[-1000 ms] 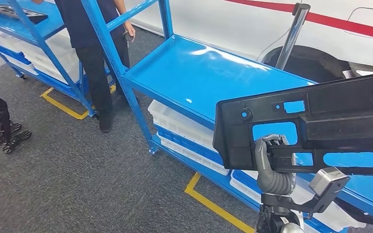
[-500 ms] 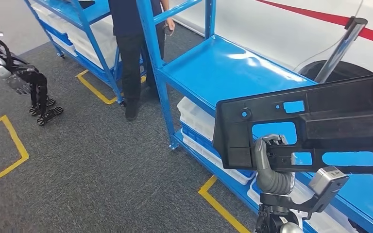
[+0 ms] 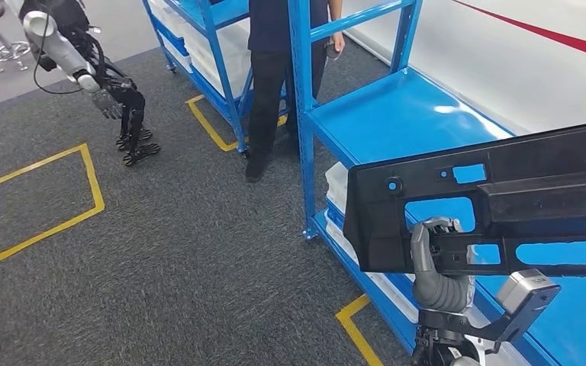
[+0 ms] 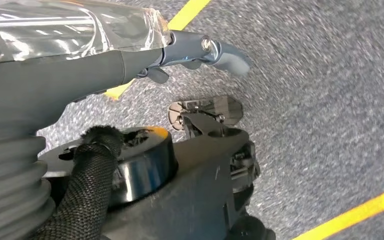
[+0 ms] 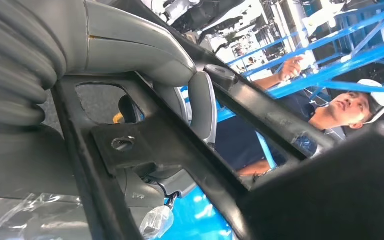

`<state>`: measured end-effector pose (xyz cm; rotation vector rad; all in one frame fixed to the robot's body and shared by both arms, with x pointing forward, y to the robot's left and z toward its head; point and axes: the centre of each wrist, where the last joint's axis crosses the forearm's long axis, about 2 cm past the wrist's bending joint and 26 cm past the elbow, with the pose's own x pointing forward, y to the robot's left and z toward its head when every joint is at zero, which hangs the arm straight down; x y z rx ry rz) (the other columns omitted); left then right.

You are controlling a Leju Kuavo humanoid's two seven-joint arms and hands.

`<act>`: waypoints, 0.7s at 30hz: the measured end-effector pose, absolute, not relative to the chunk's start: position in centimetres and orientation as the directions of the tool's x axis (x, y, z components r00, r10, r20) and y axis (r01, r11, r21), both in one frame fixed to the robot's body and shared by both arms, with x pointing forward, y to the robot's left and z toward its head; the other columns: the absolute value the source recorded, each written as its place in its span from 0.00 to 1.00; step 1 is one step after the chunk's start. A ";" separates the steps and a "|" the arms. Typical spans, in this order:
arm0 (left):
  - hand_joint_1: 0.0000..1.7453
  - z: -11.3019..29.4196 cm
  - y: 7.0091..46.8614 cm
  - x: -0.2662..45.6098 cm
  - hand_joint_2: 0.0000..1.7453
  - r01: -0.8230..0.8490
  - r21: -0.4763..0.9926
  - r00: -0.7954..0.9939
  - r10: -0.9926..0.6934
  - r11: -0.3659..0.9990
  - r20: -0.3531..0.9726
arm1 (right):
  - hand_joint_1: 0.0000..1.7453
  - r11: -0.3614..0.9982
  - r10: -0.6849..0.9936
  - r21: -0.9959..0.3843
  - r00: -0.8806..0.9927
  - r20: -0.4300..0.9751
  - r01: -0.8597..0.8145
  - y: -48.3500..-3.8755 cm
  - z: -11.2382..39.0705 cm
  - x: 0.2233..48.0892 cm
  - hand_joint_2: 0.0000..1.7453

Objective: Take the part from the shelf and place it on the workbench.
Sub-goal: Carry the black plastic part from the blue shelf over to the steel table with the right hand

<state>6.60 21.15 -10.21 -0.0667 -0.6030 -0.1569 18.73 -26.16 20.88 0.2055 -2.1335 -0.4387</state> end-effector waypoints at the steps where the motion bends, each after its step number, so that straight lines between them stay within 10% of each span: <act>1: 0.00 -10.2 21.2 6.6 1.00 0.165 -0.016 0.812 -0.126 0.986 0.569 | 1.00 0.923 -0.308 0.385 -0.565 0.765 0.019 -26.2 20.9 18.7 1.00; 21: 0.00 -10.2 20.8 6.5 1.00 0.162 -0.024 0.817 -0.121 0.986 0.563 | 1.00 0.922 -0.303 0.386 -0.562 0.770 0.031 -26.4 20.8 18.7 1.00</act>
